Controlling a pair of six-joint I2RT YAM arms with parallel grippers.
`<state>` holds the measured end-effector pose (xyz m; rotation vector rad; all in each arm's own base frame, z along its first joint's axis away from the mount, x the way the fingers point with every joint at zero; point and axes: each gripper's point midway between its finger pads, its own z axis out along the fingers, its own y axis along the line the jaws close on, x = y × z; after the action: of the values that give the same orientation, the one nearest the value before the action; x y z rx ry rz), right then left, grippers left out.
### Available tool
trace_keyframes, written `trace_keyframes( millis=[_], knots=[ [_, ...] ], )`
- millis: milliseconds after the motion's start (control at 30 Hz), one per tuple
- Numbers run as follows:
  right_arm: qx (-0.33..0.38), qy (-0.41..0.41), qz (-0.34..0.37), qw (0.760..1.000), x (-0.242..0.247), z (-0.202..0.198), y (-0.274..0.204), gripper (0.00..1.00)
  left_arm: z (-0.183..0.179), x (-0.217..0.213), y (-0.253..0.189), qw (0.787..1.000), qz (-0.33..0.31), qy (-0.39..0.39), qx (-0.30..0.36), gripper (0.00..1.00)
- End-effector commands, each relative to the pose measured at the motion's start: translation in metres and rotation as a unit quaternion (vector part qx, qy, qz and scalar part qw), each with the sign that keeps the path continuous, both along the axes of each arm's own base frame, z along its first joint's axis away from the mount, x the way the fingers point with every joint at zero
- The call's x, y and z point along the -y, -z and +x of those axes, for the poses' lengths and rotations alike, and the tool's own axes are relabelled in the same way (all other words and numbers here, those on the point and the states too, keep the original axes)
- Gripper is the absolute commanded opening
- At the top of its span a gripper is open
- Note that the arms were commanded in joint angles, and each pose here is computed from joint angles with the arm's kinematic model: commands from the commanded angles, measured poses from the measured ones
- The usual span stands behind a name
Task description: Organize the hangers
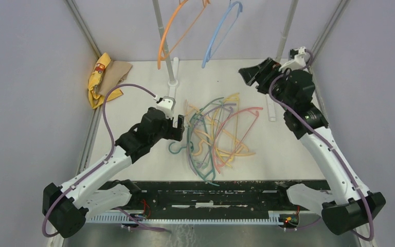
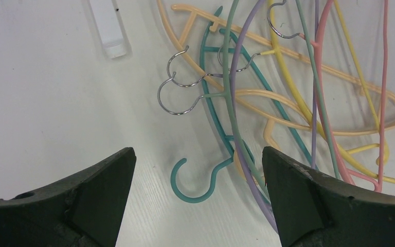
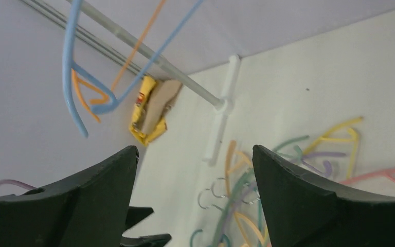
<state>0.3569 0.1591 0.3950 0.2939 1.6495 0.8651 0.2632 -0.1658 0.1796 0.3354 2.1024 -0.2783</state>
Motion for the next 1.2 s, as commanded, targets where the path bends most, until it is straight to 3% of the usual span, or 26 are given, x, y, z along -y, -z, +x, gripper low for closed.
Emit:
trace_keyframes(
  millis=[0,100,200,367,633,767,1167],
  knots=[
    [-0.119,-0.012,-0.141,0.983,-0.001,-0.026,0.111,0.88,0.01,0.014,-0.002,0.999,-0.046,-0.012,0.005,0.99],
    [-0.17,-0.054,-0.189,0.966,-0.024,-0.054,0.164,0.84,0.011,0.017,0.01,0.999,-0.051,-0.015,-0.009,0.99],
    [-0.215,-0.095,-0.192,0.953,-0.048,-0.072,0.205,0.78,0.009,0.021,0.022,0.998,-0.055,-0.016,-0.028,0.99],
    [-0.255,-0.131,-0.195,0.938,-0.079,-0.074,0.243,0.72,0.007,0.019,0.038,0.997,-0.057,-0.027,-0.045,0.99],
    [-0.264,-0.166,-0.209,0.927,-0.117,-0.069,0.258,0.57,0.0,0.015,0.05,0.996,-0.058,-0.036,-0.058,1.0],
    [-0.235,-0.201,-0.263,0.914,-0.155,-0.083,0.251,0.58,0.005,-0.005,0.05,0.993,-0.05,-0.086,-0.063,0.99],
    [-0.263,-0.29,-0.28,0.877,-0.227,-0.126,0.289,0.58,0.01,-0.056,0.042,0.977,-0.107,-0.176,-0.063,0.99]
  ],
)
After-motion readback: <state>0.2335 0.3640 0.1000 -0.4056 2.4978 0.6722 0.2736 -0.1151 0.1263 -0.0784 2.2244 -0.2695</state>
